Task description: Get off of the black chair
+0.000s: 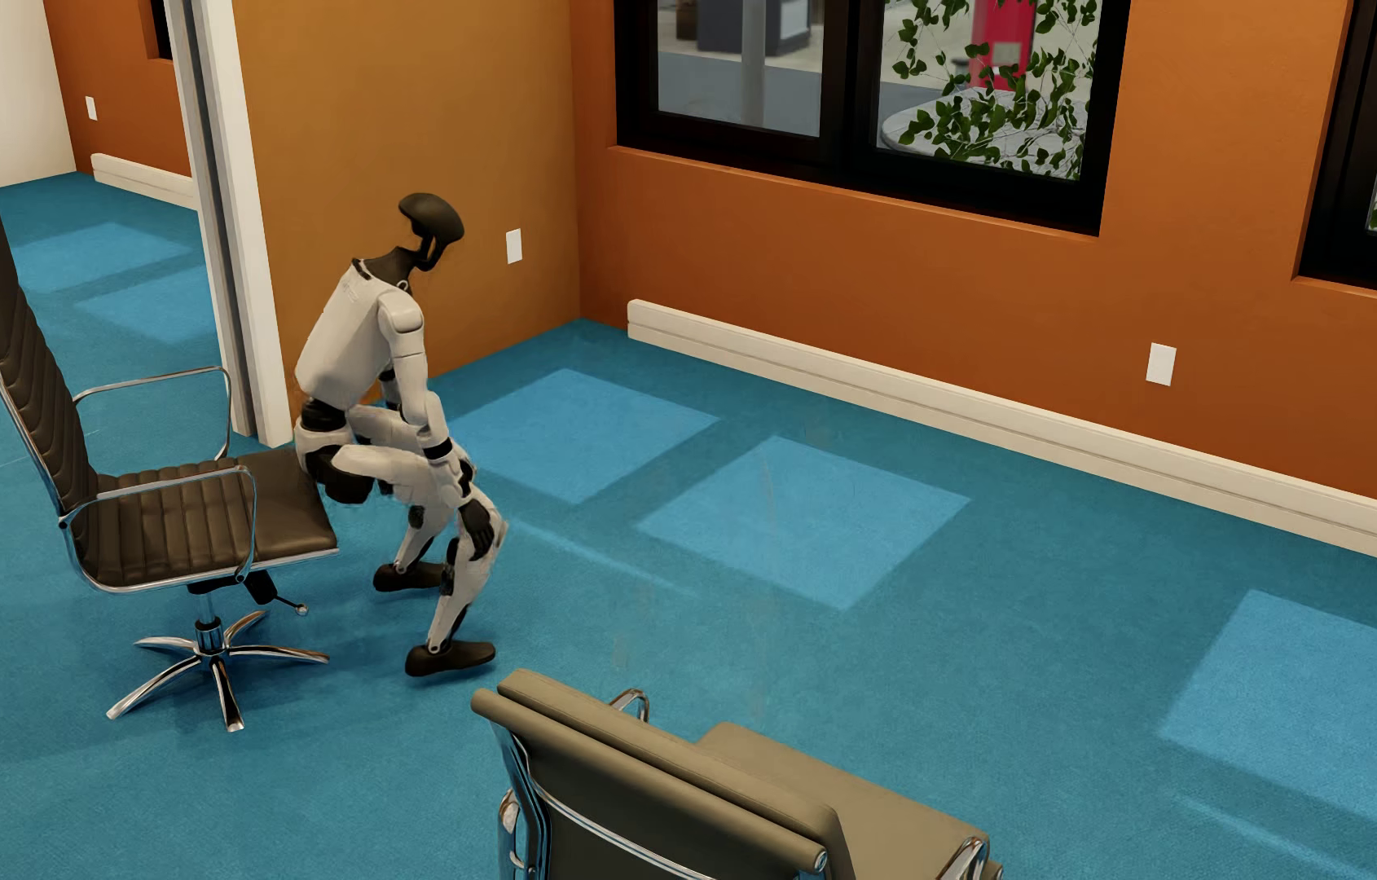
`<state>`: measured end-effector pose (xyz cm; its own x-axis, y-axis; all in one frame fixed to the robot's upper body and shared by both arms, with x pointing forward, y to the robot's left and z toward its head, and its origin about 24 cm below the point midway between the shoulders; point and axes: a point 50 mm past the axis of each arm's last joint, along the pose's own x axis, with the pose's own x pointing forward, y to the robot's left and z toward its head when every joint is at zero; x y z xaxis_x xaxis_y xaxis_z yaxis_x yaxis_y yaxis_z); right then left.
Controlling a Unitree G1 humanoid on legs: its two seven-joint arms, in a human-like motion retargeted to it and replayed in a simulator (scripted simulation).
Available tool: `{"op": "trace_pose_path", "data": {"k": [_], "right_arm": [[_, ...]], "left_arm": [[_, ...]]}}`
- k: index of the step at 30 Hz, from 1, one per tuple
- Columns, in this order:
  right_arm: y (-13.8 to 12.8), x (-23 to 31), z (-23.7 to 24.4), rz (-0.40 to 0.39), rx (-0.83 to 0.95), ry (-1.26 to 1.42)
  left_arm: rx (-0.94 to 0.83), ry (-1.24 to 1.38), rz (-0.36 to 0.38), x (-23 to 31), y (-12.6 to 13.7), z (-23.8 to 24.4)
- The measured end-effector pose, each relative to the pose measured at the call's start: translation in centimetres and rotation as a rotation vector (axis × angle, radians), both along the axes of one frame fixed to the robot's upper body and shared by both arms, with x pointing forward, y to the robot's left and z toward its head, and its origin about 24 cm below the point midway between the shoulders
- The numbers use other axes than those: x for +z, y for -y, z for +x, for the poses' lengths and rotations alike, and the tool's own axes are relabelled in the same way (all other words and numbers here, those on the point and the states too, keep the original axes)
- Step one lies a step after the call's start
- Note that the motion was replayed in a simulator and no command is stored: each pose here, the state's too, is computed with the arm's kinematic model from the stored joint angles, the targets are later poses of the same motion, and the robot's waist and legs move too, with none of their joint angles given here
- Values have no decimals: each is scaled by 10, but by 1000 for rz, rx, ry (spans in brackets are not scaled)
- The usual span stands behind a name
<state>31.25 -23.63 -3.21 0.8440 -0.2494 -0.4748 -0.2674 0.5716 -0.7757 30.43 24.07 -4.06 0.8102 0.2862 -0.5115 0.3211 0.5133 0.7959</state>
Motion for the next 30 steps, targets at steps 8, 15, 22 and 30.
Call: {"op": "trace_pose_path", "data": {"k": [8,15,22,30], "right_arm": [[48,-66,-104,-17,-129,-295],[68,-79,-144,-10,-210,-408],[75,-82,-157,-21,-220,-474],[77,-75,-144,-139,-123,-451]], "left_arm": [[98,-403,-20,-84,-30,-133],[308,-560,-28,-99,-61,-208],[352,-416,-71,-92,-62,-187],[450,-430,-144,-102,-49,-208]]}}
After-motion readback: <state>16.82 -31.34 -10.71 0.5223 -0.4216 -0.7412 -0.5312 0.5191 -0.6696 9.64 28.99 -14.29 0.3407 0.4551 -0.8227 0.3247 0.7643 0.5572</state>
